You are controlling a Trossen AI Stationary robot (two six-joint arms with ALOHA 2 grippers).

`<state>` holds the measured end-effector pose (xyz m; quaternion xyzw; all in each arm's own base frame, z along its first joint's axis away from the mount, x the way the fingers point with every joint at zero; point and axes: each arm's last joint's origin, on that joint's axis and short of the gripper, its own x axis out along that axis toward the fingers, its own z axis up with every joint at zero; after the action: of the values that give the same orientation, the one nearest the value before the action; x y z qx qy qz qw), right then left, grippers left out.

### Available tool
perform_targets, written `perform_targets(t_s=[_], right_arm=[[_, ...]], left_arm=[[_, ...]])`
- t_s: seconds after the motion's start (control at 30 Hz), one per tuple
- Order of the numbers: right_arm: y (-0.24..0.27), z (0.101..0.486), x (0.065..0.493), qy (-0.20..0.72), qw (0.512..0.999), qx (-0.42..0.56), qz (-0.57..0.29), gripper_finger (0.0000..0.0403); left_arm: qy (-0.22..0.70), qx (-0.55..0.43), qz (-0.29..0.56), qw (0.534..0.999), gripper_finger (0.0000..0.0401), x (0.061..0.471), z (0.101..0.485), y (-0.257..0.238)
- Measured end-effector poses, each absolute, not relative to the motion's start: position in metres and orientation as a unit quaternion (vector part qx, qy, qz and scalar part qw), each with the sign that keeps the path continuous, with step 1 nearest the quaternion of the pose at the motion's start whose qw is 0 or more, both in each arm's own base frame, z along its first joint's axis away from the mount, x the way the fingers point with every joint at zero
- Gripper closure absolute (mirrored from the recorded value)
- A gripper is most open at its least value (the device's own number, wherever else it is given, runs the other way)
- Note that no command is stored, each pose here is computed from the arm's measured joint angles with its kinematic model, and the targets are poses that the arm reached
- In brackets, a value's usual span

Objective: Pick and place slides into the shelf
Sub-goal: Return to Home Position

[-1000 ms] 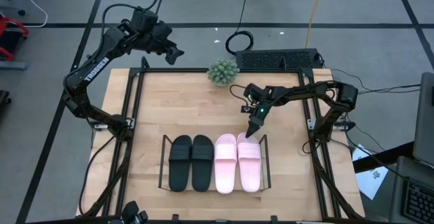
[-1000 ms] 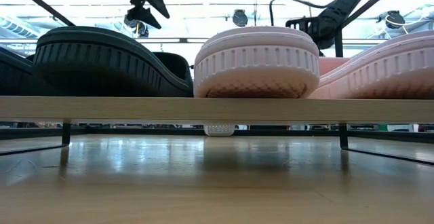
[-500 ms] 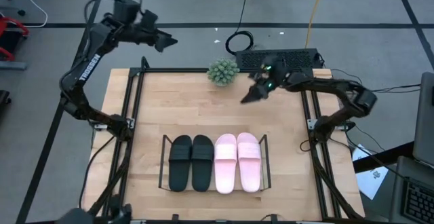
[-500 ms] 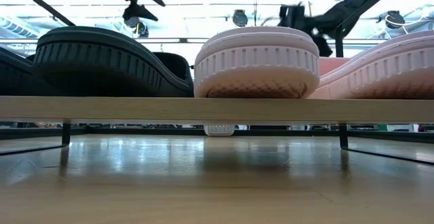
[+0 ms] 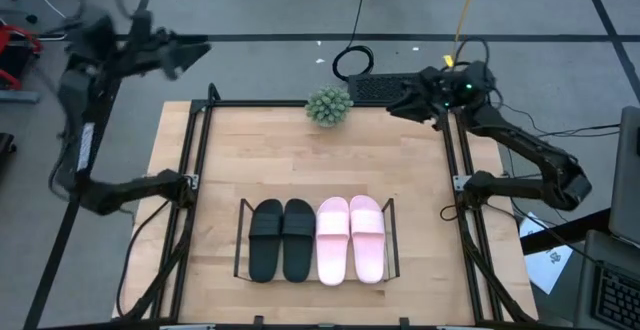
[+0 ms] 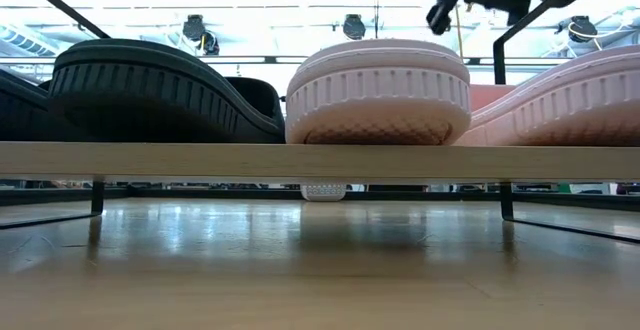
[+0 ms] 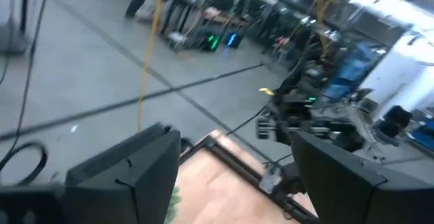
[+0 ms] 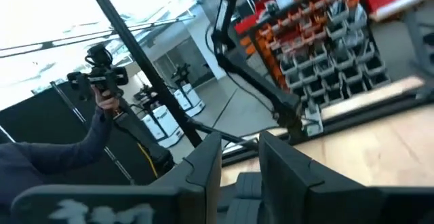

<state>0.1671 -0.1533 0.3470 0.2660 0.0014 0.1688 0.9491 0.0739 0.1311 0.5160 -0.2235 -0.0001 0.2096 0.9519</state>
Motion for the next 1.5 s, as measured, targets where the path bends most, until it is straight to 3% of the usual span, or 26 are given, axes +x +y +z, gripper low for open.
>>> perform_targets(t_s=[0.27, 0.5, 0.83, 1.13, 1.3, 1.5], right_arm=[[-0.130, 0.369, 0.147, -0.001, 0.932, 0.307, 0.192, 0.0312], [-0.100, 0.391, 0.121, -0.030, 0.941, 0.268, 0.206, 0.0312], [-0.046, 0.413, 0.078, -0.116, 0.949, 0.226, 0.184, 0.0312], [-0.030, 0.385, 0.066, -0.096, 0.962, 0.241, 0.080, 0.0312], [-0.030, 0.363, 0.075, -0.136, 0.959, 0.234, 0.086, 0.0312], [-0.035, 0.304, 0.101, -0.161, 0.942, 0.275, 0.106, 0.0312]], left_arm=[[-0.063, -0.181, 0.178, 0.965, 0.0116, 0.041, 0.534, 0.043], [-0.054, -0.190, 0.108, 0.974, 0.0116, 0.022, 0.526, -0.008], [-0.053, -0.200, 0.153, 0.966, 0.0116, -0.003, 0.501, -0.062], [-0.079, -0.212, 0.205, 0.952, 0.0116, -0.006, 0.471, -0.101], [-0.086, -0.228, 0.234, 0.941, 0.0116, 0.005, 0.450, -0.118], [-0.082, -0.217, 0.237, 0.943, 0.0116, 0.028, 0.433, -0.132]])
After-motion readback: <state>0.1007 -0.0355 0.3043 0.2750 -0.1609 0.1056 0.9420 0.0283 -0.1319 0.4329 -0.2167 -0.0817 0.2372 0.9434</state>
